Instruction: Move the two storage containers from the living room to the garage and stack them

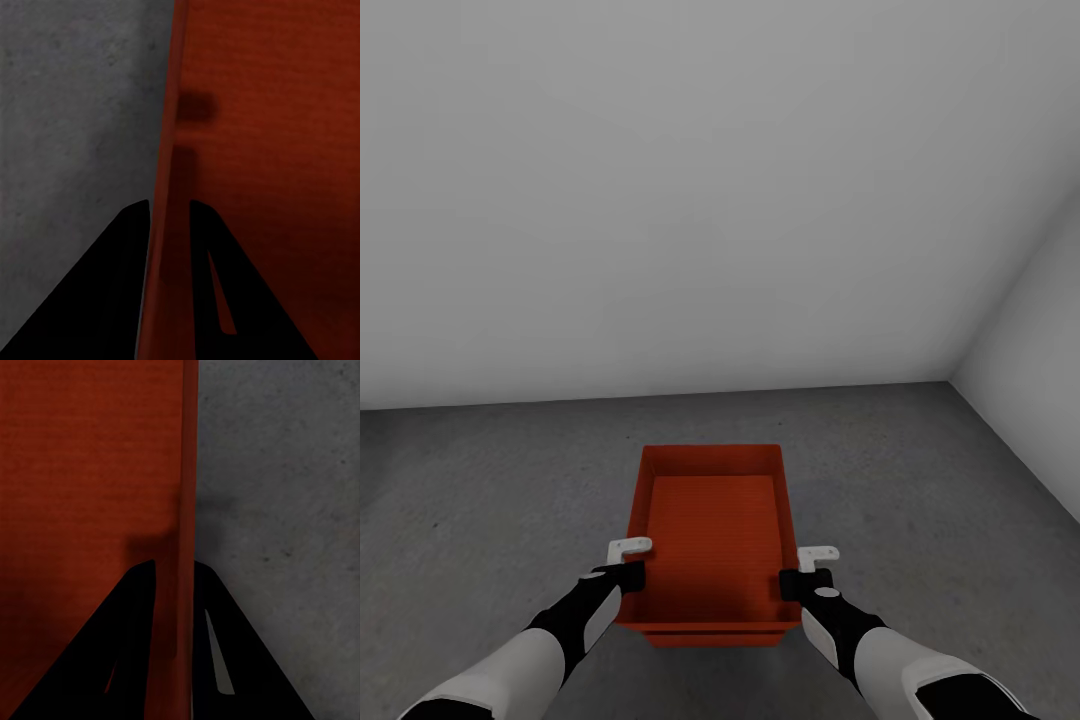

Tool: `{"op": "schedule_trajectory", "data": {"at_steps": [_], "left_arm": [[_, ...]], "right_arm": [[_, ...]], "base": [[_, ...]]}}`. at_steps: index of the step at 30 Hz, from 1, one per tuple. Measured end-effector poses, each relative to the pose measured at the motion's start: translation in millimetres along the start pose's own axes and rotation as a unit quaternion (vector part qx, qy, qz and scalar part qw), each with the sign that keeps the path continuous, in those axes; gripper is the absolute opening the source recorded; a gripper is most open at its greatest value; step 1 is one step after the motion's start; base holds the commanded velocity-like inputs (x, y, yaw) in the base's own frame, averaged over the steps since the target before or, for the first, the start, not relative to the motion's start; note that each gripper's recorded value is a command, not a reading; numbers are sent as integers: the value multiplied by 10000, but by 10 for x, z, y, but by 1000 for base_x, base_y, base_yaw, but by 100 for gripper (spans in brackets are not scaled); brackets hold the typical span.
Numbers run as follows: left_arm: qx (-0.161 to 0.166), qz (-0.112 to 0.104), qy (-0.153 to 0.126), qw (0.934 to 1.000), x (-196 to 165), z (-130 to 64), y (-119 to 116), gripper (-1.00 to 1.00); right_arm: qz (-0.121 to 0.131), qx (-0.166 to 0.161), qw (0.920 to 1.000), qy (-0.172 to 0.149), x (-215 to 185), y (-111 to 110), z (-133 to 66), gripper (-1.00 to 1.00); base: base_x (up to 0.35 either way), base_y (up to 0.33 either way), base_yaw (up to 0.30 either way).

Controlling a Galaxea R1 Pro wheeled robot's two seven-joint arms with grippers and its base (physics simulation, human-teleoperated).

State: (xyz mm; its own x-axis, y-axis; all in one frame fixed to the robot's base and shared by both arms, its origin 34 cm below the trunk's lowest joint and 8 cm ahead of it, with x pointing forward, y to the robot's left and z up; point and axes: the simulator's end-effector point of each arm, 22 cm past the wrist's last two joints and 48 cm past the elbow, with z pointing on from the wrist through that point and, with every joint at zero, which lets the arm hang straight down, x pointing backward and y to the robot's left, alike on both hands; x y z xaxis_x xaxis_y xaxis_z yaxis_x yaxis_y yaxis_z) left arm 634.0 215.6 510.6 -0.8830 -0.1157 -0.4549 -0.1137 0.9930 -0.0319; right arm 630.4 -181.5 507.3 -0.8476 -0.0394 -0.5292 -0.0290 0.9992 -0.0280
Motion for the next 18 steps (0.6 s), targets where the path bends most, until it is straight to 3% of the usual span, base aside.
{"op": "schedule_trajectory", "data": {"at_steps": [18], "left_arm": [[-4,-7,5,10000,6,1,6,-100]], "right_arm": [[-2,-1,10000,5,4,5,-1,-100]], "base": [[0,0,0]]}}
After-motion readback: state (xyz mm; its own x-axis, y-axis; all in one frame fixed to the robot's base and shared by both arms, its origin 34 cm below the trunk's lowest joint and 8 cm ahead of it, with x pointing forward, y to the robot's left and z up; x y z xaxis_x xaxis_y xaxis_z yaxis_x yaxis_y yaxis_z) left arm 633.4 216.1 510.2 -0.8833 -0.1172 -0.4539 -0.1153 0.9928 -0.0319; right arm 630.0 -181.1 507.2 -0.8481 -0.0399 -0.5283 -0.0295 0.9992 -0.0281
